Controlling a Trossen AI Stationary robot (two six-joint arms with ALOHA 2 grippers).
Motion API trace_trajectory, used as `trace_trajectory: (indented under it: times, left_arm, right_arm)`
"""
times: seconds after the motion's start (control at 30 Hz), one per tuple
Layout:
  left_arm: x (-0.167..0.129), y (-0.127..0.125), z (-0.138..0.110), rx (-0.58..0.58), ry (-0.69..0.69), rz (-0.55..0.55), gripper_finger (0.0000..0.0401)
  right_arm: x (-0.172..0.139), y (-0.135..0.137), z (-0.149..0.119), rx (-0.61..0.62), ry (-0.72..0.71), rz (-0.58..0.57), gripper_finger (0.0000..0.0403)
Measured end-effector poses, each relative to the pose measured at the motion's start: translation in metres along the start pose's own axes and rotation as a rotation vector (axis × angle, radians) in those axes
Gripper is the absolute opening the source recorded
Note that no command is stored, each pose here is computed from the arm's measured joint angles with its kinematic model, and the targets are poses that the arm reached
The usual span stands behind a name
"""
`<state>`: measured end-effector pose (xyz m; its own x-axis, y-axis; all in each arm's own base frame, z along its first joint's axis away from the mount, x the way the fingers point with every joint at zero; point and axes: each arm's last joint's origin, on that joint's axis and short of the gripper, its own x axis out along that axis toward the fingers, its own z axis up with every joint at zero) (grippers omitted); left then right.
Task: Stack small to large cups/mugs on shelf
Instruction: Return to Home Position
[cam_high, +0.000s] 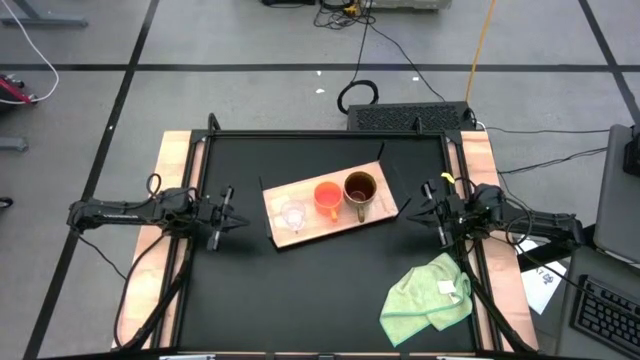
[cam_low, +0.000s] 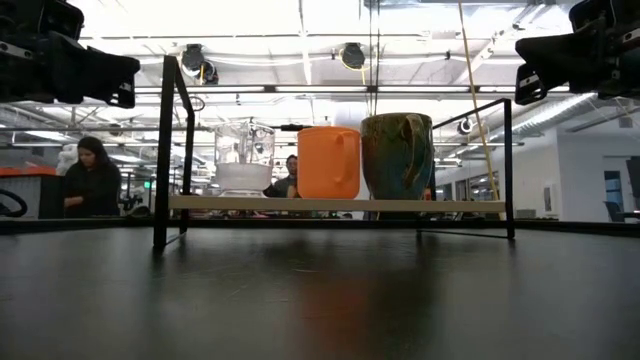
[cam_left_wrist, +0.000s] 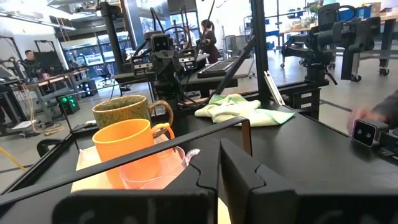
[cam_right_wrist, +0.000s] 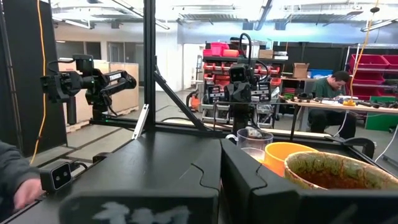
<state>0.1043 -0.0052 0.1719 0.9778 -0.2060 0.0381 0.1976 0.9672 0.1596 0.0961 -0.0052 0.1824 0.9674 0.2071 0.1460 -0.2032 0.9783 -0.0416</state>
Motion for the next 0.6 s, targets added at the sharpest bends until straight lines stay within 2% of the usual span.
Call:
trace_trajectory:
  times: [0.2,0.6]
  left_arm:
    - [0.0000,0.0000,-0.0001,0.000,0.000,0.000,0.0003]
    - [0.0000,0.0000,0.0000,0.001,0.000,0.000,0.0032]
  right_arm:
    - [0.0000,0.0000,0.0000,0.000,0.000,0.000,0.0000]
    - [0.0000,0.0000,0.0001,0.000,0.000,0.000,0.0000]
